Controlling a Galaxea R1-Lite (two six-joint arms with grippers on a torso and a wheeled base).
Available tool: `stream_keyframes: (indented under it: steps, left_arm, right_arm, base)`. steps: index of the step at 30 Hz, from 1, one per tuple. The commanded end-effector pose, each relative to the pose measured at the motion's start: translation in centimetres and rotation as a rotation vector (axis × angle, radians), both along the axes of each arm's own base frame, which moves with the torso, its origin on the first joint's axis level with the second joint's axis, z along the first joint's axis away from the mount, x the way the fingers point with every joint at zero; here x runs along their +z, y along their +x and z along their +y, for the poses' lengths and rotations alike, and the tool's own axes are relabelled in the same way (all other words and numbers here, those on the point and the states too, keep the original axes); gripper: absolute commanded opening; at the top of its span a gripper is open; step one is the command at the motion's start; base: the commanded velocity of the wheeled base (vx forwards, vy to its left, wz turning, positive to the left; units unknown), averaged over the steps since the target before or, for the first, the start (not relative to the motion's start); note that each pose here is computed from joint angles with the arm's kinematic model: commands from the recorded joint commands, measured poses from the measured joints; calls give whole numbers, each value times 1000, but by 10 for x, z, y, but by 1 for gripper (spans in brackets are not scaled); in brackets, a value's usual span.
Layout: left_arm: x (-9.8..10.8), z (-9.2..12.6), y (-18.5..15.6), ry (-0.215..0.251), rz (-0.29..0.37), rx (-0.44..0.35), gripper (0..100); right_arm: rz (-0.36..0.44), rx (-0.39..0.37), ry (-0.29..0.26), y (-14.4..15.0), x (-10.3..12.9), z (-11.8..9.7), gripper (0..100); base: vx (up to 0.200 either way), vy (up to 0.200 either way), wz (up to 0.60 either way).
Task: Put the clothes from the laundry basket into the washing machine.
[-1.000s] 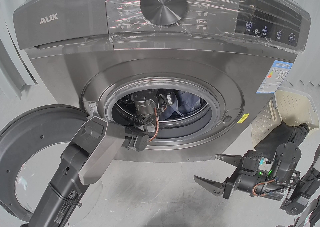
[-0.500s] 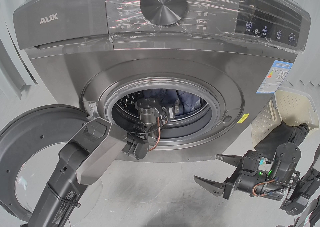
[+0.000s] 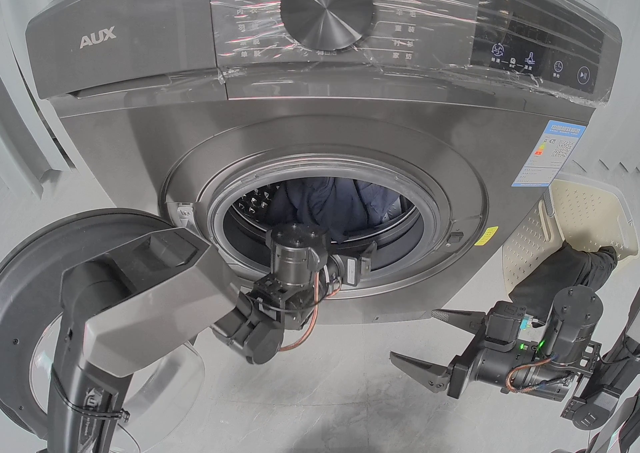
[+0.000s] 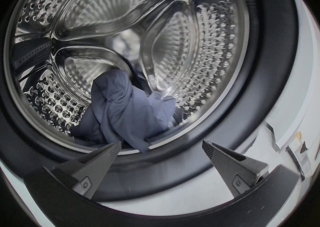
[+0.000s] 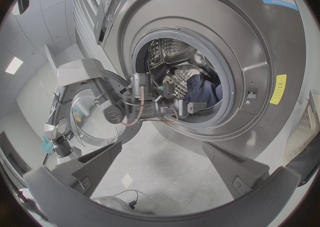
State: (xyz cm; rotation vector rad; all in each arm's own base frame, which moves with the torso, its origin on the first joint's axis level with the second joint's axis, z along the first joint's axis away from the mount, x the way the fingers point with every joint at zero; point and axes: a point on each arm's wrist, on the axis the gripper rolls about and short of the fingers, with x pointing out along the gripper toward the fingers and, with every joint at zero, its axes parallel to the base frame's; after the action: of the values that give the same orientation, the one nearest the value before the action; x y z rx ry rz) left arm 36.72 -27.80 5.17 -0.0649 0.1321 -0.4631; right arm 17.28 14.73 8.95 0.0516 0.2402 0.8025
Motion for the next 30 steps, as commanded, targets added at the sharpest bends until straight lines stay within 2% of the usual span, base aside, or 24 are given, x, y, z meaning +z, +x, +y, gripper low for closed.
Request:
stream_keyframes:
  steps: [1, 6, 7, 11, 14, 18, 19, 23, 25, 30]
  left_arm:
    - [33, 11, -90, -25, -26, -142, 100]
    - [44, 31, -121, -49, -66, -159, 100]
    - [53, 45, -135, -56, -87, -158, 100]
    - [66, 67, -157, -61, -94, -153, 100]
    - [79, 85, -173, -77, -115, -151, 100]
    - [87, 99, -187, -88, -128, -150, 100]
    - [93, 108, -195, -99, -142, -148, 100]
    - [102, 124, -207, -117, -165, -134, 100]
    - [103, 126, -209, -116, -166, -132, 100]
    - [108, 154, -226, -99, -208, -92, 100]
  right_arm:
    - [14, -11, -10, -4, -2, -7, 100]
    - [-6, -16, 9, -11, 6, -13, 100]
    - [-29, -19, 25, -15, 12, -17, 100]
    - [-46, -43, 40, -19, 17, -27, 100]
    - [-71, -77, 54, -24, 23, -38, 100]
    - [-125, -128, 83, -27, 34, -51, 100]
    - [-161, -167, 101, -28, 41, -60, 100]
    - [-205, -201, 129, -35, 50, -69, 100]
    - [-213, -206, 134, -37, 52, -71, 100]
    - [-227, -295, 124, -54, 60, -94, 100]
  base:
    - [0, 0, 0]
    - [0, 0, 0]
    - [0, 0, 0]
    - [0, 0, 0]
    - [0, 0, 0]
    - [0, 0, 0]
    - [0, 0, 0]
    - [0, 0, 0]
    - [-100, 0, 0]
    - [-200, 0, 0]
